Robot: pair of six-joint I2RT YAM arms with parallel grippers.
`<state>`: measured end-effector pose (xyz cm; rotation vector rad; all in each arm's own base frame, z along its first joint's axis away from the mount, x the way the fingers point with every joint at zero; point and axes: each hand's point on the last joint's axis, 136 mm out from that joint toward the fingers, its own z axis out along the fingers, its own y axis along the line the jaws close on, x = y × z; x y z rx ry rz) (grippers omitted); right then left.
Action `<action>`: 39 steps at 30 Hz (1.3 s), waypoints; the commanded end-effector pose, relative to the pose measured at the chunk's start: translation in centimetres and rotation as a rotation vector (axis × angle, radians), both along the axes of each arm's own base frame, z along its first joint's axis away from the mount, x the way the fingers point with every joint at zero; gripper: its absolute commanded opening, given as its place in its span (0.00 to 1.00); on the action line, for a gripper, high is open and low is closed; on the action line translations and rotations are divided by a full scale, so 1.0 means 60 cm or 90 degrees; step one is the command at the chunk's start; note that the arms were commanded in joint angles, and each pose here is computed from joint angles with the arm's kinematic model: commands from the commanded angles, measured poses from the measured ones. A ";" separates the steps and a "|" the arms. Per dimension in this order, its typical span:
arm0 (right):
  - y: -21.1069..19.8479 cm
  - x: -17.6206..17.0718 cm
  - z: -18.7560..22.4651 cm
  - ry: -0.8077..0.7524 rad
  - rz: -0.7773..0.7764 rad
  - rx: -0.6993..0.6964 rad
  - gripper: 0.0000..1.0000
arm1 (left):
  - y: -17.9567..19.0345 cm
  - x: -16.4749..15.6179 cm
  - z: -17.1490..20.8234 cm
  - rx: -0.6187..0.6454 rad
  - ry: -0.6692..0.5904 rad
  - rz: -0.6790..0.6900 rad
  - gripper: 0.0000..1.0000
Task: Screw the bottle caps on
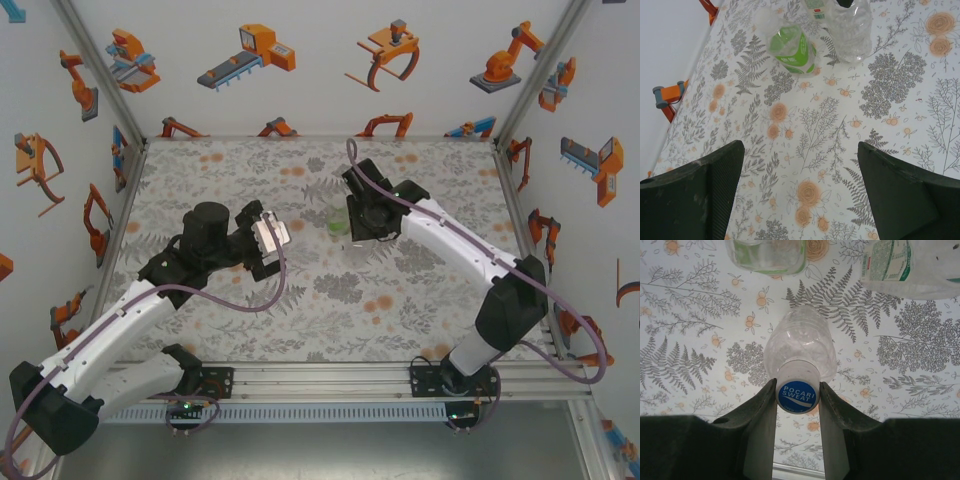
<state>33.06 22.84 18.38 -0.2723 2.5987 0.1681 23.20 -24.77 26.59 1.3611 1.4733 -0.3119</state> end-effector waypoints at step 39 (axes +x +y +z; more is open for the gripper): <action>-0.193 0.000 0.210 -0.210 -0.108 -0.094 0.99 | 0.046 0.077 0.029 -0.094 0.030 0.186 0.97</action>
